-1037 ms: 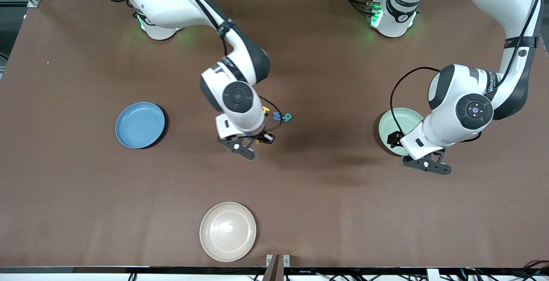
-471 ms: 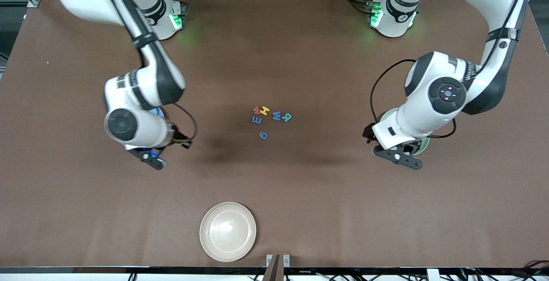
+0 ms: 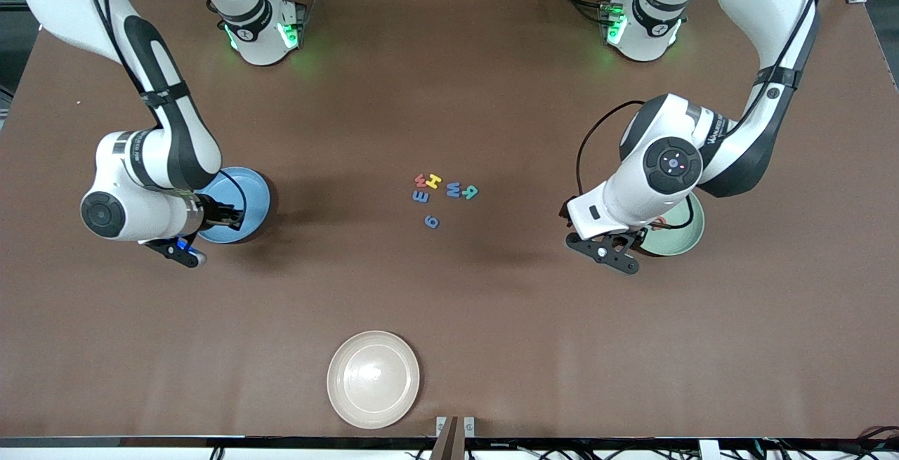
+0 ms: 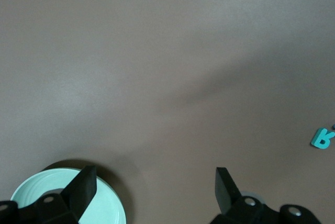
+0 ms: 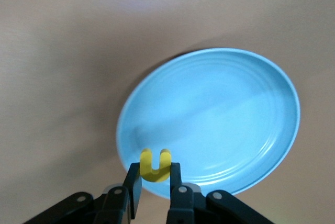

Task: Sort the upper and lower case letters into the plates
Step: 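Carry the yellow u to the blue plate with the right gripper, then release the u on the blue plate while the left gripper returns to the letters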

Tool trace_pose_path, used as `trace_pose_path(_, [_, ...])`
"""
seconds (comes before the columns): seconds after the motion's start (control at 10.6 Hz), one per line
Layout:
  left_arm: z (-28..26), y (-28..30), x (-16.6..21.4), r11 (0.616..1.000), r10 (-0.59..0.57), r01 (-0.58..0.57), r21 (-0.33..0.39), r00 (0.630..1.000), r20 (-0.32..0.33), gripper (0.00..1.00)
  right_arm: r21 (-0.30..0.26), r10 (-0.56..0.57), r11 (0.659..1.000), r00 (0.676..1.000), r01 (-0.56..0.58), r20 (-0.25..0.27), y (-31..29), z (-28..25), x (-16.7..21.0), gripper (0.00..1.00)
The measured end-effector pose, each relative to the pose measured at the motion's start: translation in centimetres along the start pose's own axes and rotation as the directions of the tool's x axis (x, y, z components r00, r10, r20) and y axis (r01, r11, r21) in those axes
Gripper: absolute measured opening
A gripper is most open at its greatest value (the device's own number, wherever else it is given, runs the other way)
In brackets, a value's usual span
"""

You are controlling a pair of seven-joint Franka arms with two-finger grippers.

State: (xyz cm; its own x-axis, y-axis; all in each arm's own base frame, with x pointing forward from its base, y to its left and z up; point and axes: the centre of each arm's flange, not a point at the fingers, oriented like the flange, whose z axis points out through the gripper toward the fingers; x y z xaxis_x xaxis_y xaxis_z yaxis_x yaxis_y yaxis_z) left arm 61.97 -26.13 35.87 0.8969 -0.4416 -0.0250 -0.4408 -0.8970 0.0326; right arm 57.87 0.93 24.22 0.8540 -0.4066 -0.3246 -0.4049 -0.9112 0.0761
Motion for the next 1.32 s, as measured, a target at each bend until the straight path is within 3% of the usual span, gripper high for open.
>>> trace_pose_path(0.28, [1.4, 0.9, 0.3, 1.0, 0.016, -0.015, -0.009, 1.0, 0.018, 1.0, 0.001, -0.032, 0.999, 0.999, 0.032, 0.009, 1.4, 1.7, -0.4, 0.26])
trace_pose_path(0.57, [3.6, 4.1, 0.6, 0.994, 0.103, -0.105, 0.044, 0.994, 0.038, 1.0, 0.002, -0.035, 0.999, 0.999, 0.035, 0.007, 1.3, 1.5, -0.6, 0.62])
trace_pose_path(0.85, [6.0, 7.9, 1.1, 0.989, 0.146, -0.146, 0.03, 0.989, 0.022, 1.0, -0.005, -0.011, 1.0, 1.0, 0.011, 0.015, -0.6, -1.2, -1.2, 1.0])
trace_pose_path(1.32, [10.0, 16.6, -0.5, 0.97, 0.241, -0.242, 0.014, 0.97, 0.027, 1.0, -0.001, 0.006, 1.0, 0.998, -0.006, -0.055, -8.3, -3.7, -4.6, 1.0])
